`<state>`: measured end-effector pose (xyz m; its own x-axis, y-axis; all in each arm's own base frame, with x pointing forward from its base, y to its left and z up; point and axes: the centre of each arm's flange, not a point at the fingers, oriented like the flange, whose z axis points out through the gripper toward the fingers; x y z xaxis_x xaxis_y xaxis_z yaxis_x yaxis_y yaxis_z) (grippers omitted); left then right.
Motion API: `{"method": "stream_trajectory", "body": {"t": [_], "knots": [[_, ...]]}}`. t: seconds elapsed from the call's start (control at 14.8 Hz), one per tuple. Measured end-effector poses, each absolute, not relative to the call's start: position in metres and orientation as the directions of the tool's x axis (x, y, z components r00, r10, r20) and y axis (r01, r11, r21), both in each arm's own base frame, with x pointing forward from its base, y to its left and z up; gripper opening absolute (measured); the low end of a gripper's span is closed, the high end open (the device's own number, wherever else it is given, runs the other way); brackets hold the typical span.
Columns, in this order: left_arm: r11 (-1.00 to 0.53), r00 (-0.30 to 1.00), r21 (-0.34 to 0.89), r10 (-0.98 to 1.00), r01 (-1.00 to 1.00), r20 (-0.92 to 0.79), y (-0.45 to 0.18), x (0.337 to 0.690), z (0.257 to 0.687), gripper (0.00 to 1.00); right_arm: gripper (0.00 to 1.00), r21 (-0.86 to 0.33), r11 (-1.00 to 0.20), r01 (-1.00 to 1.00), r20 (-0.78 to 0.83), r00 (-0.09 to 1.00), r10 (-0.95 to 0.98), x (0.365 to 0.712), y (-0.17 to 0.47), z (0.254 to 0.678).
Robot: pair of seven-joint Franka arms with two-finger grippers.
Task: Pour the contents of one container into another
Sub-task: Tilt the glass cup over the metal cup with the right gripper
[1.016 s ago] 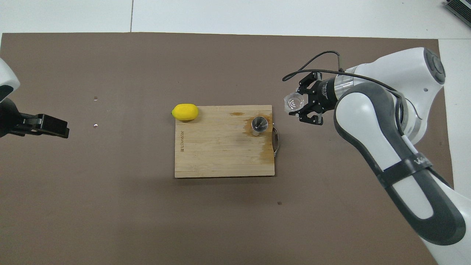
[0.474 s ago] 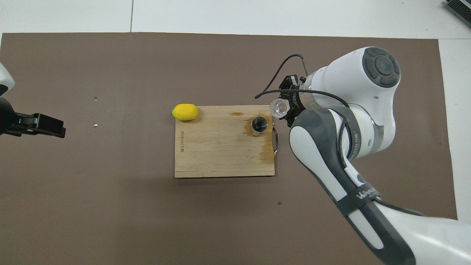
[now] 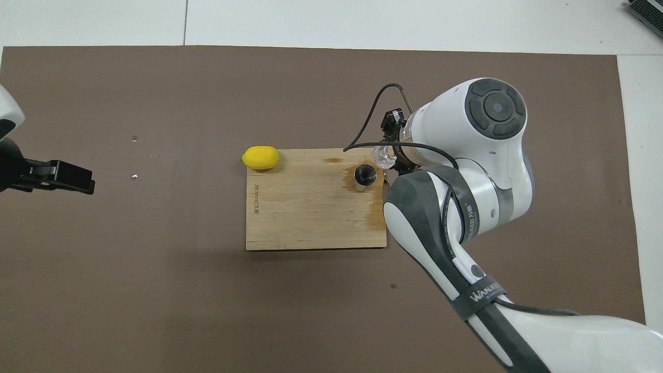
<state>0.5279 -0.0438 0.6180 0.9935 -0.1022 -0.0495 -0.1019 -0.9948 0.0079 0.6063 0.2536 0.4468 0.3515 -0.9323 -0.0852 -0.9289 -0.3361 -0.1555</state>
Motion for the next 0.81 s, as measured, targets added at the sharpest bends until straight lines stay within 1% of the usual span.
{"method": "stream_trajectory", "body": {"t": [0.34,0.61,0.81], "knots": [[-0.995,0.994,0.008,-0.102,-0.102,-0.05,-0.044,0.528,0.618,1.0,0.5,-0.163,-0.402,-0.901,-0.003,0.408,-0.913,0.602,0.266,0.445],[-0.995,0.994,0.008,-0.101,-0.101,-0.049,-0.043,0.528,0.618,1.0,0.5,-0.164,-0.435,-0.886,0.026,0.436,-0.899,0.598,0.275,0.444],[-0.995,0.994,0.008,-0.101,-0.1,-0.044,-0.043,0.529,0.618,1.0,0.5,-0.147,-0.489,-0.86,0.101,0.479,-0.872,0.593,0.281,0.437]]}}
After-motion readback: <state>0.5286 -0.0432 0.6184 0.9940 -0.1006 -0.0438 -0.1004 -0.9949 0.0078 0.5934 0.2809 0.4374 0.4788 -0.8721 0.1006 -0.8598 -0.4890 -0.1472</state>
